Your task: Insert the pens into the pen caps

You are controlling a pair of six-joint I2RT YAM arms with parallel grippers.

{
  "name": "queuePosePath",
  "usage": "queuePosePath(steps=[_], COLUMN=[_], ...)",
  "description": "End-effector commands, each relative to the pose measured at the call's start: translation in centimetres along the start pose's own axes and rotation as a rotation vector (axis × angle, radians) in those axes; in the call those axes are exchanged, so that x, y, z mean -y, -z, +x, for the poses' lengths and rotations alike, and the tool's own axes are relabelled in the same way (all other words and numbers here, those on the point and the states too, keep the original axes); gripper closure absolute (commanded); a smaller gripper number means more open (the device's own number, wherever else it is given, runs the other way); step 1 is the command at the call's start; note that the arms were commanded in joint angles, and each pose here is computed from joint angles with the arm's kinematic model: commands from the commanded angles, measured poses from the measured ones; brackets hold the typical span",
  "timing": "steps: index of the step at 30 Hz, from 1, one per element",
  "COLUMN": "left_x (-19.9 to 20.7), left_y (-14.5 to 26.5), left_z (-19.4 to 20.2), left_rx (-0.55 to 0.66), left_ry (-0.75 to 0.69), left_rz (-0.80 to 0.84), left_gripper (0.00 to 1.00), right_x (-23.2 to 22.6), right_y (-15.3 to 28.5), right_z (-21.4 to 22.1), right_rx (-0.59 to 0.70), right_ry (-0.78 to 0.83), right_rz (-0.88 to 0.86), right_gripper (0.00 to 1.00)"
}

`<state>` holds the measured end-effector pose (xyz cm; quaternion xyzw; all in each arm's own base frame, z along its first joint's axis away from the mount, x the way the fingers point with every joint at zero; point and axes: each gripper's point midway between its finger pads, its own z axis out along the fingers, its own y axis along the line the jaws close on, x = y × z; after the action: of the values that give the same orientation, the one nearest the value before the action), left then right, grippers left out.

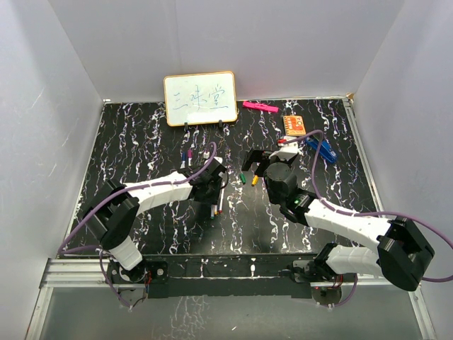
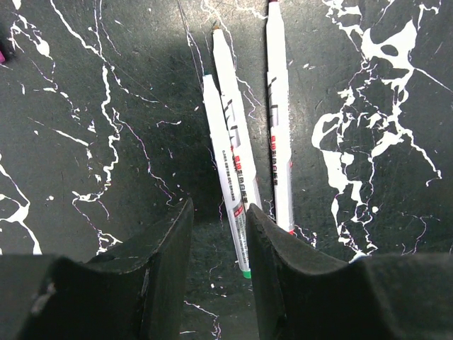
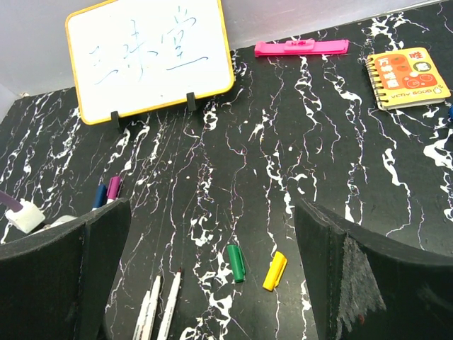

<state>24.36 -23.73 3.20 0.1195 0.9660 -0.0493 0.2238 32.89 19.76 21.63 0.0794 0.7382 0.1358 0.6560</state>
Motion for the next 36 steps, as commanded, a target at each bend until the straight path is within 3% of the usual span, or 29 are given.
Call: queuePosePath(steps=[1,20,28,36], left_x=[-0.7,-2.2,-3.0,-3.2], left_y=[-0.5,-1.3,-0.2,-0.2], left_z=[1.2,3.0,5.5,5.9], left_rx=[-0.025,-0.088,-0.242,-0.292], left_ry=[-0.006,-0.049,-0.129,-0.159], left_rz=[-0.040,-0.133,-0.148,-0.138], left_gripper=[0.65,0.67,0.66,0.65], right_x=[-0.1,0.0,0.1,0.2], right_y=[-0.1,0.0,0.2,0.2], right_z=[-0.9,-0.9,-1.2,-1.1], right_rx=[0.028,0.028,0.033,0.032], right_ry=[-0.035,-0.047,-0.057,-0.056], right_rz=[0.006,0.008,0.007,0.016], right_gripper=[0.02,0.02,0.02,0.02])
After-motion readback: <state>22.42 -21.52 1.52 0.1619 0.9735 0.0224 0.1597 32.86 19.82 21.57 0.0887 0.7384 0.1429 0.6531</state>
